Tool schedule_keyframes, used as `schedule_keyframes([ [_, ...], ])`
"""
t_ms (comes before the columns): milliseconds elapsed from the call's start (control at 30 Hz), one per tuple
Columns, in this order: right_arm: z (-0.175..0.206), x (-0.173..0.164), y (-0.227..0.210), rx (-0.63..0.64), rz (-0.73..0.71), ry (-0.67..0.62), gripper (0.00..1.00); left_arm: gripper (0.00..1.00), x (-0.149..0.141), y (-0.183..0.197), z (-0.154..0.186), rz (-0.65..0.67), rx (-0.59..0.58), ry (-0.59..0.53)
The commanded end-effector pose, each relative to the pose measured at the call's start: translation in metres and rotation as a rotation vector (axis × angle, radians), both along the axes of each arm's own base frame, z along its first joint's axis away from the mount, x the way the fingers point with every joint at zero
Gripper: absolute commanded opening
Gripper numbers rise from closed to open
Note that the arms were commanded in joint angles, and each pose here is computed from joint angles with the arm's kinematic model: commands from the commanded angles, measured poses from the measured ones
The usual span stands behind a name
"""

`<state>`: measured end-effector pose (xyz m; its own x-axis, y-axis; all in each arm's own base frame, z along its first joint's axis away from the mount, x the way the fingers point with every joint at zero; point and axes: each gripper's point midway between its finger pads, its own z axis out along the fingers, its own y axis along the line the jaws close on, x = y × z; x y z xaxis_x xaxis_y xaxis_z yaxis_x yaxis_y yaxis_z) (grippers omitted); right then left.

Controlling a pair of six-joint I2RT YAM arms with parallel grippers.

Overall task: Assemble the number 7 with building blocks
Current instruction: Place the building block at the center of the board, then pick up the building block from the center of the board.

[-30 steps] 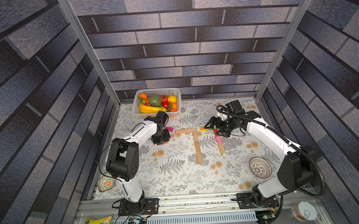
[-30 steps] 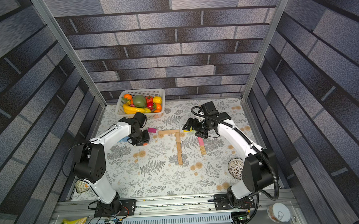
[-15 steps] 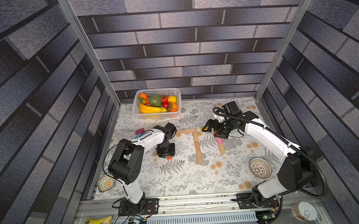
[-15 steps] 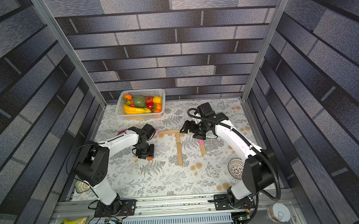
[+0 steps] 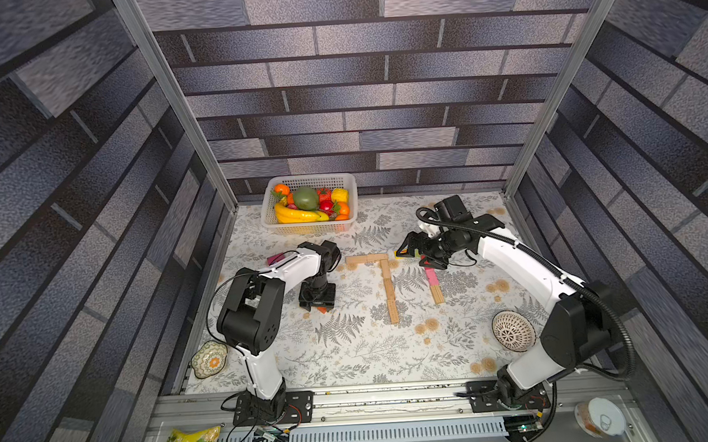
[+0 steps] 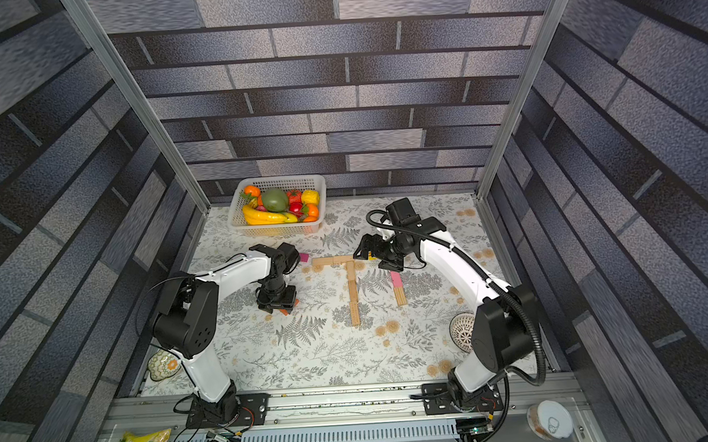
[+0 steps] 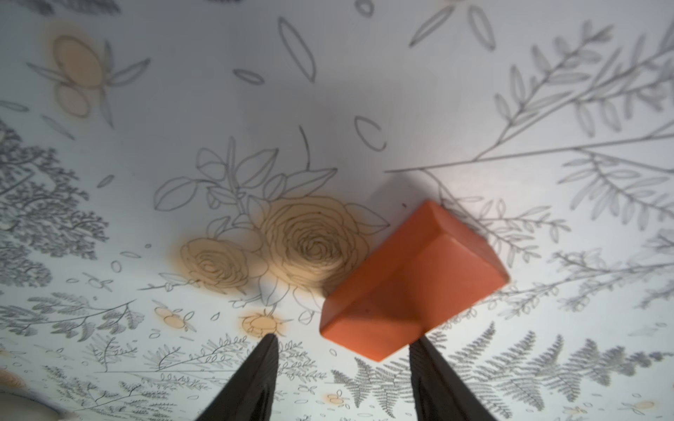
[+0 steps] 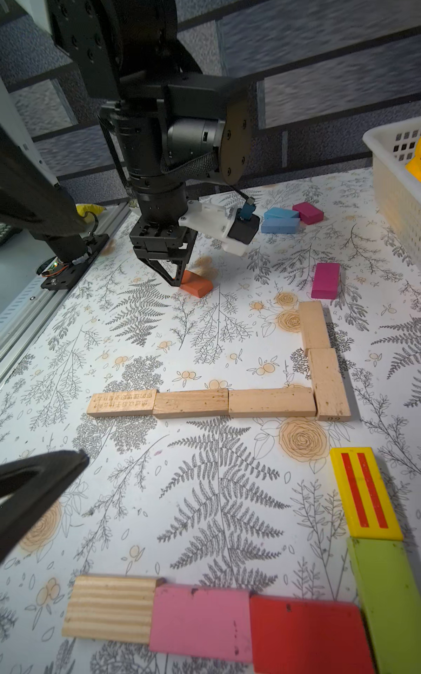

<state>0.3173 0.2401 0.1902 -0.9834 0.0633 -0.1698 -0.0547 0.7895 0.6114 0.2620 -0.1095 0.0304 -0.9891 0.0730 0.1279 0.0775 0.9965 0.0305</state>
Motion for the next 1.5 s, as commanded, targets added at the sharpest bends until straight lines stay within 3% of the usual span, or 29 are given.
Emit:
schedule_keyframes([
  [0,-0.004,-0.008,0.011,-0.064,0.077,0.004,0.93,0.64,0.000,0.006,0.020,0.008,-0.043,-0.024],
  [133,-0.005,-0.005,0.017,-0.036,0.065,0.010,0.93,0.70,0.016,-0.002,0.047,0.000,-0.117,-0.117],
  [300,-0.001,-0.001,0.022,-0.021,0.058,0.008,0.92,0.70,0.040,0.002,0.064,0.046,-0.175,-0.165],
  [433,0.007,-0.007,0.032,-0.093,0.176,-0.046,0.88,0.70,0.040,-0.010,0.070,-0.005,-0.234,-0.174],
  [500,0.005,-0.012,0.038,-0.153,0.249,-0.053,0.87,0.71,0.033,-0.004,0.068,0.059,-0.222,-0.168],
  [567,0.006,-0.018,0.052,-0.153,0.335,-0.076,0.87,0.76,0.025,0.015,0.067,0.222,-0.218,-0.168],
  [700,0.006,-0.034,0.098,-0.154,0.651,-0.291,0.90,0.77,0.012,0.057,0.077,0.650,-0.364,-0.253],
  [767,0.000,-0.041,0.122,-0.093,0.828,-0.455,0.90,0.77,0.007,0.068,0.084,0.780,-0.441,-0.303],
  [967,-0.009,-0.048,0.173,0.088,1.225,-1.007,0.95,0.77,-0.010,0.079,0.086,0.919,-0.523,-0.334],
  [1100,-0.033,-0.050,0.198,0.074,1.410,-1.028,0.95,0.77,-0.020,0.080,0.088,0.931,-0.524,-0.341],
  [1267,-0.065,-0.049,0.221,0.050,1.488,-1.034,0.89,0.78,-0.032,0.080,0.085,0.942,-0.518,-0.338],
  [1333,-0.071,-0.042,0.230,0.034,1.438,-1.030,0.86,0.78,-0.033,0.081,0.083,0.943,-0.516,-0.339],
  [1467,-0.088,0.001,0.237,-0.152,1.326,-1.047,0.85,0.78,-0.030,0.083,0.084,0.935,-0.504,-0.341],
])
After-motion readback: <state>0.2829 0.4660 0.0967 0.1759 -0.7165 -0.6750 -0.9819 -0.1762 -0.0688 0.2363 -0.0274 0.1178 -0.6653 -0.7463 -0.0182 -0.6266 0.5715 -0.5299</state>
